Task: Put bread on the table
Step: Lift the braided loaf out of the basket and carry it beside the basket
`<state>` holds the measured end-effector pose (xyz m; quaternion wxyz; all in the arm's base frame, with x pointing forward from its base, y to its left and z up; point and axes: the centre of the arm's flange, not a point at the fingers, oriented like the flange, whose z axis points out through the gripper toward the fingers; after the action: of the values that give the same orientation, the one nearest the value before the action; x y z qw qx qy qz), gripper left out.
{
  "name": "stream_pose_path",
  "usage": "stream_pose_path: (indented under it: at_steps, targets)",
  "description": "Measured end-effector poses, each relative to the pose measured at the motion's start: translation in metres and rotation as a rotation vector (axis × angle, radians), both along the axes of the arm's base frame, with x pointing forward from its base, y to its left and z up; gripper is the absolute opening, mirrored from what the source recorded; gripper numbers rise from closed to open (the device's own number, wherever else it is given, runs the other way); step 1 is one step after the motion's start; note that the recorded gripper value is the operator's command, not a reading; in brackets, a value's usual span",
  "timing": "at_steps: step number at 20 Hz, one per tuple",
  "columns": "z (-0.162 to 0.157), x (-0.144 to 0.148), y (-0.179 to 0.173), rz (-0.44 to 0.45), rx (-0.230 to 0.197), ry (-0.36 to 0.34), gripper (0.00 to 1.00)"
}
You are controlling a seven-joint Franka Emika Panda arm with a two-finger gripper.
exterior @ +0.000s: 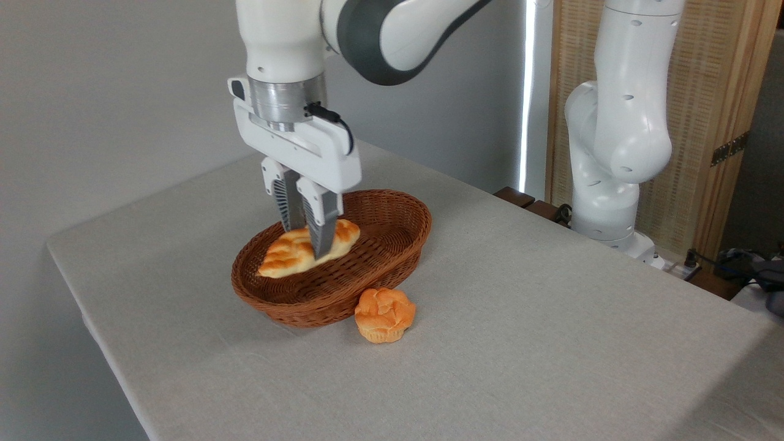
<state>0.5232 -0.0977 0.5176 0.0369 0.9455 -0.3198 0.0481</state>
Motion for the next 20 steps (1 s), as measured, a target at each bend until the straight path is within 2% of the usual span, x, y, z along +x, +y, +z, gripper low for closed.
stream_pose_path:
  at_steps: [5,9,12,20]
  targets:
    - [-0.001,0.006,0.044,0.066,-0.004,0.005,0.47]
    - [0.004,0.01,0.087,0.066,0.0,-0.012,0.47]
    - [0.004,0.01,0.112,0.056,0.005,-0.018,0.48]
    - [-0.001,0.008,0.154,-0.017,0.021,-0.022,0.48]
